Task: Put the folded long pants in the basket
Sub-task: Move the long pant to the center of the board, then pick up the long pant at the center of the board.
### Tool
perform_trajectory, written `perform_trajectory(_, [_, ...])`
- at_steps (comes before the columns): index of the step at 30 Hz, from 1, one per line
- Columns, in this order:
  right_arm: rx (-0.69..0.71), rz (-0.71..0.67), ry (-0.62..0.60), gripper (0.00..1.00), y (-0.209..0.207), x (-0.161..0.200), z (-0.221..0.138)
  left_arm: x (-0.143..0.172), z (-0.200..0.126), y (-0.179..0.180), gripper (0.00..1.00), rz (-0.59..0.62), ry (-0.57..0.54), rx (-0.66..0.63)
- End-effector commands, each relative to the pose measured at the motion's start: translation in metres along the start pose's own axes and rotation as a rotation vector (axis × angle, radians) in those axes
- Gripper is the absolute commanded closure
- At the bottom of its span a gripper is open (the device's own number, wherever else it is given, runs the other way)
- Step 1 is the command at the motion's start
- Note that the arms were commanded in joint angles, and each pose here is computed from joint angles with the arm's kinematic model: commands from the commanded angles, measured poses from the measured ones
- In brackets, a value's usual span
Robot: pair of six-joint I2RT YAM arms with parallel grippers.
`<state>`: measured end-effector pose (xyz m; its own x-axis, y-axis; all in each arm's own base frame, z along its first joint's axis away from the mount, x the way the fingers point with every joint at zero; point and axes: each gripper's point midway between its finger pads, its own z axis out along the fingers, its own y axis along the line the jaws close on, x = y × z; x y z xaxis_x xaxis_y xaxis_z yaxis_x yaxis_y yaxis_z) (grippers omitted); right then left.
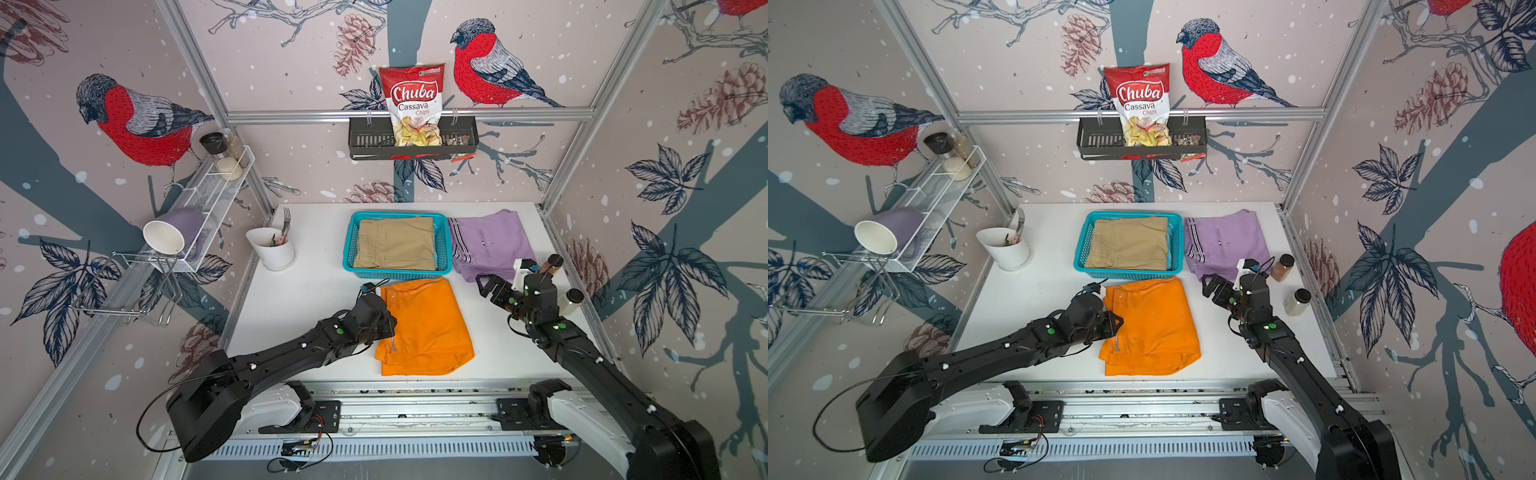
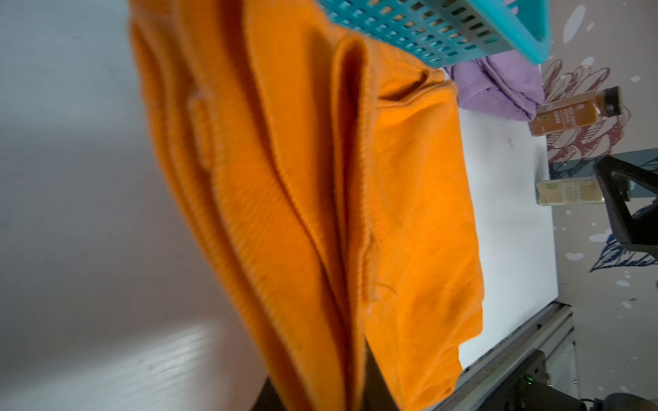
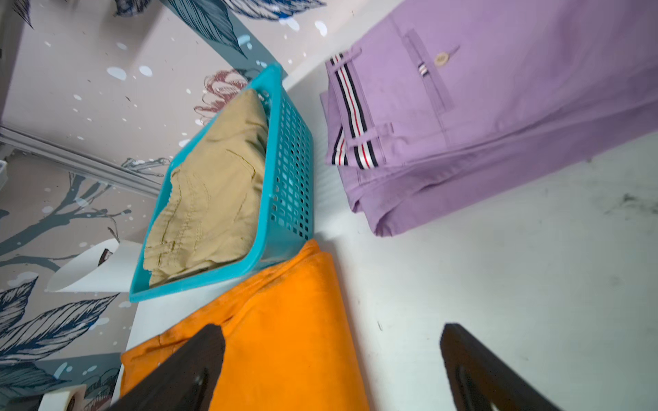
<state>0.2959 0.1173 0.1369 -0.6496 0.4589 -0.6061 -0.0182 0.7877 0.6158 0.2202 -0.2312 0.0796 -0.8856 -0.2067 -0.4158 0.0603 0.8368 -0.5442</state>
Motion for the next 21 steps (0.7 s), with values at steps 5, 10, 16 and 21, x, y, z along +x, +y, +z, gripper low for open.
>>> perform_trajectory(5, [-0.146, -0.002, 0.259, 0.13, 0.016, 0.059, 0.034, -0.003, 0.006, 0.034, 1.00, 0.014, 0.038, -0.048])
perform_trajectory(10, [-0.145, -0.042, 0.378, 0.15, 0.024, 0.093, 0.054, -0.004, 0.010, 0.044, 1.00, 0.010, 0.050, -0.073])
perform_trajectory(16, [-0.109, -0.111, 0.487, 0.18, 0.032, 0.130, 0.073, -0.003, 0.011, 0.049, 1.00, 0.001, 0.059, -0.081])
perform_trajectory(21, [-0.115, -0.092, 0.553, 0.47, 0.030, 0.146, 0.082, -0.005, 0.008, 0.047, 1.00, -0.005, 0.049, -0.070])
